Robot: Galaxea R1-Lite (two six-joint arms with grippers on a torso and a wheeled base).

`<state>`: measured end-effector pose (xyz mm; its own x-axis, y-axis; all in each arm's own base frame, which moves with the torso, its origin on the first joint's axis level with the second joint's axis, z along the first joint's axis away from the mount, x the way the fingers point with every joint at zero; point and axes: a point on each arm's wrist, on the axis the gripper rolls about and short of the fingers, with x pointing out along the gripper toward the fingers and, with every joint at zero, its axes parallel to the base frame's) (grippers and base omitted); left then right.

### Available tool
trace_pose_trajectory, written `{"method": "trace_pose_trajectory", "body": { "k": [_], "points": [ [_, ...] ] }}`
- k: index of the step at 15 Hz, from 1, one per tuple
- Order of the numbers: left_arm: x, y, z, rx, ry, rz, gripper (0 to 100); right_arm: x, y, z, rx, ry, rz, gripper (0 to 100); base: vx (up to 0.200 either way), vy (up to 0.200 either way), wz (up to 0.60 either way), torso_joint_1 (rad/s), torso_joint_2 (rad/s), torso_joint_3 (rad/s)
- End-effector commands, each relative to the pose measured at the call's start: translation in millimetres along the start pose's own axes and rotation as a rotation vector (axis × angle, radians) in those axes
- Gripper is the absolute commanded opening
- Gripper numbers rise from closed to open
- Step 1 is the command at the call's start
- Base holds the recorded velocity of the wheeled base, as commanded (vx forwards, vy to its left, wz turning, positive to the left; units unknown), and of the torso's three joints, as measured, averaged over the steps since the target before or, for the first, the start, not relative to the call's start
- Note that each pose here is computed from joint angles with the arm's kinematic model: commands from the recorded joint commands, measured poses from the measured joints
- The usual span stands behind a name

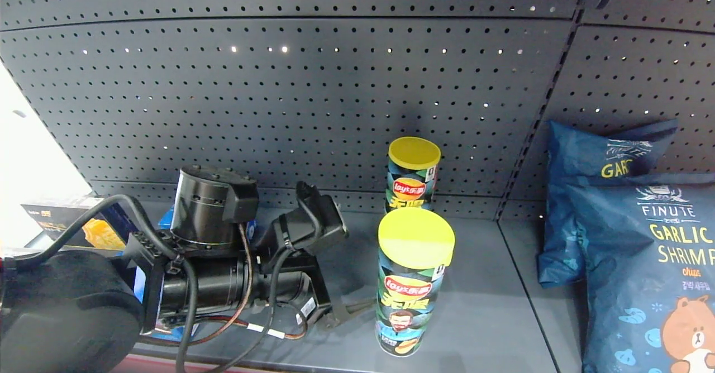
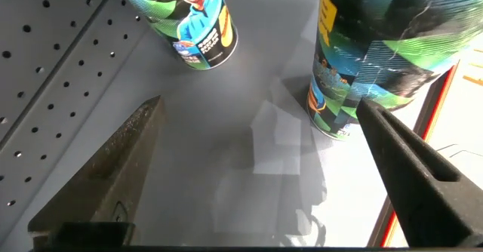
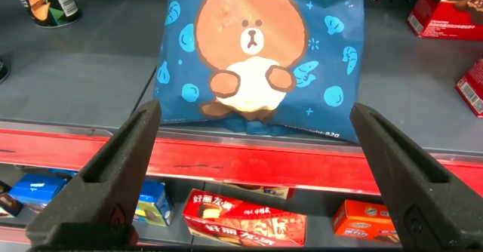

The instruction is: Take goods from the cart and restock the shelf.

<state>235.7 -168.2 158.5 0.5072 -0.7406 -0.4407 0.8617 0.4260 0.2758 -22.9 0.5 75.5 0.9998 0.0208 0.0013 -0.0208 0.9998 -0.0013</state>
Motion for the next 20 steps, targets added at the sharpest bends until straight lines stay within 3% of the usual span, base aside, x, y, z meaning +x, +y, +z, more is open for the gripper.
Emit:
{"method": "trace_pose_trajectory", "body": {
  "k": [1,15,20],
  "points": [
    [2.2,-0.2,-0.3,0.000,0.002,-0.004,100,0.1,0.0,0.0,0.000,0.001,0.001,100,0.000,0.000,0.00,0.000,0.00,0.000],
    [7.9,-2.4,0.3,-0.002,0.008,-0.013,100,0.1,0.0,0.0,0.000,0.001,0.001,100,0.000,0.000,0.00,0.000,0.00,0.000],
    [4.1,0.5,-6.7,-0.017,0.026,0.000,100,0.1,0.0,0.0,0.000,0.001,0.001,100,0.000,0.000,0.00,0.000,0.00,0.000]
  ]
}}
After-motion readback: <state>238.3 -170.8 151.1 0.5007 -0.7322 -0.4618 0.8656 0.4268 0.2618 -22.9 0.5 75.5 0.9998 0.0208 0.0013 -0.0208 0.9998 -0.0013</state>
